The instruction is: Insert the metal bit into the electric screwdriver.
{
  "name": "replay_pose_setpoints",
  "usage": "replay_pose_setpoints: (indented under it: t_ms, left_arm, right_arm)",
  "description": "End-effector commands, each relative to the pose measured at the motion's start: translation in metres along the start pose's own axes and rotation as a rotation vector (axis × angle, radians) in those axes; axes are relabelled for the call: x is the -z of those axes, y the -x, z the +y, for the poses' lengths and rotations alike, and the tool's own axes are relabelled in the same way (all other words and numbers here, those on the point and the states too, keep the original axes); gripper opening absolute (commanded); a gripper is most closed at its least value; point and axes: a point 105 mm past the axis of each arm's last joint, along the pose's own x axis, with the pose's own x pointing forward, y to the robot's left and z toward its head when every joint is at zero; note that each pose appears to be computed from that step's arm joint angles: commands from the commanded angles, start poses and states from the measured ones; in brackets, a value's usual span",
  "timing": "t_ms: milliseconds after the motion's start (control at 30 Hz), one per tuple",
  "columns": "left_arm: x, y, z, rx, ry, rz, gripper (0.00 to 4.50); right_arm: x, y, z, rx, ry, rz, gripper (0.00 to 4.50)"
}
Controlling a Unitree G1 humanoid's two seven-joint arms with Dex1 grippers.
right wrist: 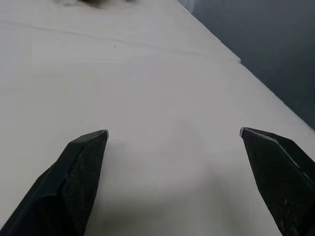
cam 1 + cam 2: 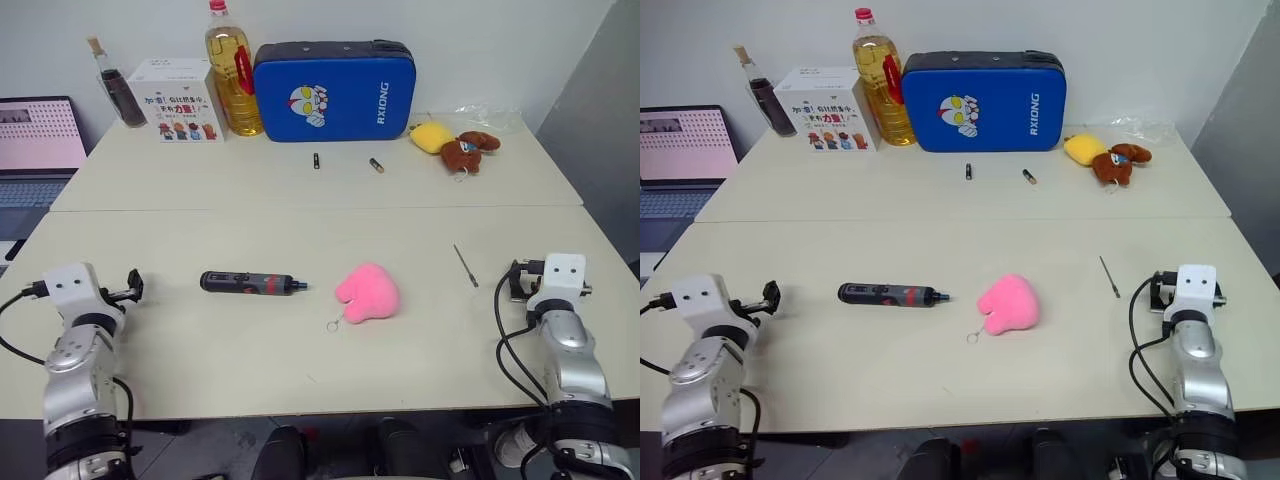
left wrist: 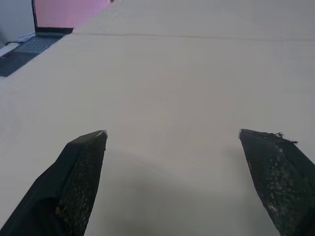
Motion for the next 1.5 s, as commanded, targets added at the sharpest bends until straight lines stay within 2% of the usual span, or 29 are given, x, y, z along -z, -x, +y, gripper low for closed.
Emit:
replay_pose_setpoints:
  t_ms: [33,133,200,300,400,500,633,733,933,1133,1333,1367,1500]
  left_arm:
    - [-0.063,0.001,-0.017,0.263,-0.111,-0.142,4.49]
    - [-0.095,0.017,-0.059,0.599,-0.185,-0.159,4.49]
    - [-0.103,0.028,-0.077,0.736,-0.209,-0.148,4.49]
    - [-0.101,0.05,-0.111,0.953,-0.273,-0.107,4.49]
    - [-0.088,0.093,-0.152,1.28,-0.381,-0.02,4.49]
    - [-0.075,0.122,-0.17,1.465,-0.462,0.043,4.49]
    - [-0.069,0.131,-0.178,1.534,-0.513,0.055,4.49]
    - [-0.062,0.136,-0.186,1.577,-0.534,0.05,4.49]
    - [-0.058,0.14,-0.194,1.597,-0.54,0.033,4.49]
    - [-0.058,0.136,-0.195,1.579,-0.544,0.018,4.49]
    - [-0.06,0.132,-0.198,1.559,-0.538,-0.007,4.49]
    - [-0.06,0.132,-0.197,1.559,-0.538,-0.007,4.5]
    - [-0.06,0.132,-0.198,1.55,-0.533,-0.013,4.5]
  right_arm:
    - [-0.056,0.011,0.028,-0.368,0.097,-0.193,4.5]
    - [-0.072,0.033,0.053,-0.7,0.234,-0.235,4.5]
    - [-0.074,0.044,0.06,-0.83,0.307,-0.241,4.5]
    - [-0.072,0.061,0.075,-0.999,0.436,-0.275,4.5]
    - [-0.067,0.085,0.1,-1.204,0.627,-0.371,4.5]
    - [-0.056,0.093,0.114,-1.29,0.786,-0.467,4.5]
    - [-0.052,0.089,0.121,-1.272,0.927,-0.585,4.5]
    - [-0.059,0.079,0.135,-1.183,1.042,-0.734,4.5]
    - [-0.064,0.076,0.156,-1.114,1.099,-0.889,4.5]
    - [-0.066,0.081,0.172,-1.116,1.123,-0.985,4.5]
    - [-0.068,0.079,0.188,-1.152,1.1,-1.016,4.5]
    - [-0.069,0.08,0.188,-1.154,1.099,-1.021,4.16]
    - [-0.068,0.079,0.191,-1.166,1.098,-1.029,3.3]
